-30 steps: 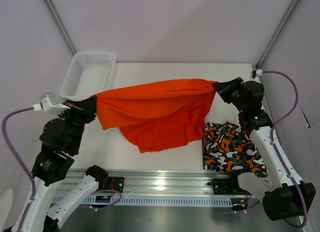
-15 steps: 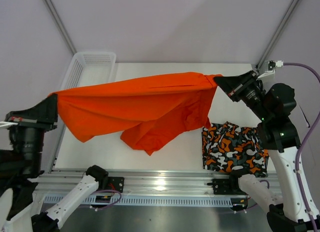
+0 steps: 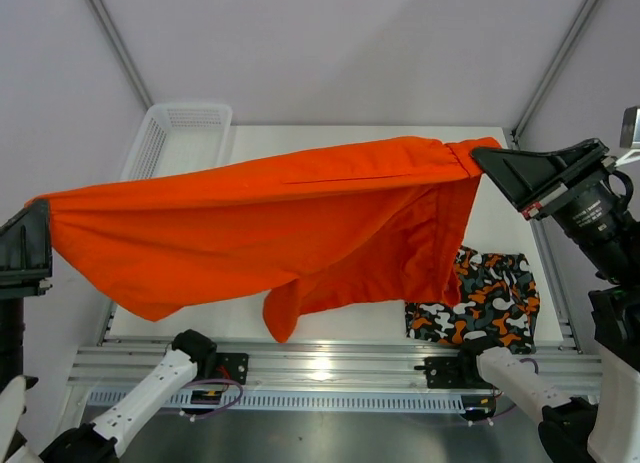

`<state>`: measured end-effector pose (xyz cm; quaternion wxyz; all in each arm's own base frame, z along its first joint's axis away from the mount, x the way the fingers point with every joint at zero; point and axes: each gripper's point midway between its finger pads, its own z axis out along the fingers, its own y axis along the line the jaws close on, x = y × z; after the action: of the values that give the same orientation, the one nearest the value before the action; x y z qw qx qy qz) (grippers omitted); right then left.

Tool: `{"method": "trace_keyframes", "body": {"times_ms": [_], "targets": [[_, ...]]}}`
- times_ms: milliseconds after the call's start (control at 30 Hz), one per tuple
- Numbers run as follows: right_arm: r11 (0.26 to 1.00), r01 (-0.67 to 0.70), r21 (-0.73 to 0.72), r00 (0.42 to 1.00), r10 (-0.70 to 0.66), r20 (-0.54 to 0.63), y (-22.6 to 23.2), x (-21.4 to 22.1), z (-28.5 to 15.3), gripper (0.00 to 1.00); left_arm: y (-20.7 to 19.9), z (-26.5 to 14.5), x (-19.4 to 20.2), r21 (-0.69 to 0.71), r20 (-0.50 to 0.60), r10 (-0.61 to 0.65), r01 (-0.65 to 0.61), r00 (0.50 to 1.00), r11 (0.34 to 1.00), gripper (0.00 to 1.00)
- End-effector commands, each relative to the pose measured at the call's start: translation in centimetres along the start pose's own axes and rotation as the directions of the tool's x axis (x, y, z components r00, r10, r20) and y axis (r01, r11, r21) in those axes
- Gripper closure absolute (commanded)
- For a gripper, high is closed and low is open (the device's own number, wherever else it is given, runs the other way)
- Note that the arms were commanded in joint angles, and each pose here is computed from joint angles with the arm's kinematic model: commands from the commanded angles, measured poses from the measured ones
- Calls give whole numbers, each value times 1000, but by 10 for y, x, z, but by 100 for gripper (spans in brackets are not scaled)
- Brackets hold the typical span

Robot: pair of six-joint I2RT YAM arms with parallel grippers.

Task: Fold and stack the shorts
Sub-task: Flatten the shorts out

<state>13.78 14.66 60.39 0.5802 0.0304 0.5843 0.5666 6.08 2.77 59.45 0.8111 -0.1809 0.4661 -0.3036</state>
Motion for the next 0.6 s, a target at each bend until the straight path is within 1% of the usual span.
{"method": "trace_keyframes", "body": {"times_ms": [0,33,67,100,133,167,200,233,300,333,433,467,500,567], "targets": [[984,14,179,1000,-14,-5,-58,-1,30,100,24,34,3,-155,53,69,-60,996,986,100],[984,5,180,1000,0,-27,-66,4,37,100,27,43,10,-166,43,48,-40,998,985,100],[982,-28,186,999,36,-40,-77,11,44,100,33,53,30,-181,5,60,-58,998,982,100],[973,-60,224,994,78,-73,-103,27,52,100,37,62,44,-197,-21,81,-84,996,977,100],[974,-68,216,994,84,-68,-112,28,60,100,39,68,66,-195,-65,85,-96,994,976,100],[969,-84,233,991,105,-79,-124,35,64,100,47,74,78,-238,-62,93,-105,994,965,100],[959,-101,265,988,127,-83,-147,43,70,100,52,78,95,-253,-87,121,-139,989,957,100],[950,-115,291,985,147,-93,-164,49,76,100,53,82,98,-264,-73,118,-133,990,955,100],[940,-141,310,980,176,-88,-188,53,83,100,61,88,125,-296,-111,156,-182,982,938,100],[924,-162,345,973,209,-103,-209,64,85,100,63,91,130,-303,-114,163,-190,980,934,100],[921,-164,354,971,215,-108,-223,70,90,100,64,98,143,-289,-139,177,-210,974,934,100],[923,-160,350,972,208,-106,-222,68,90,100,62,99,143,-280,-137,176,-209,975,937,100],[926,-158,343,973,205,-105,-219,67,90,100,54,101,144,-226,-147,182,-213,972,951,100],[936,-144,322,978,184,-97,-209,61,89,100,50,102,134,-200,-129,203,-226,971,953,100]]}}
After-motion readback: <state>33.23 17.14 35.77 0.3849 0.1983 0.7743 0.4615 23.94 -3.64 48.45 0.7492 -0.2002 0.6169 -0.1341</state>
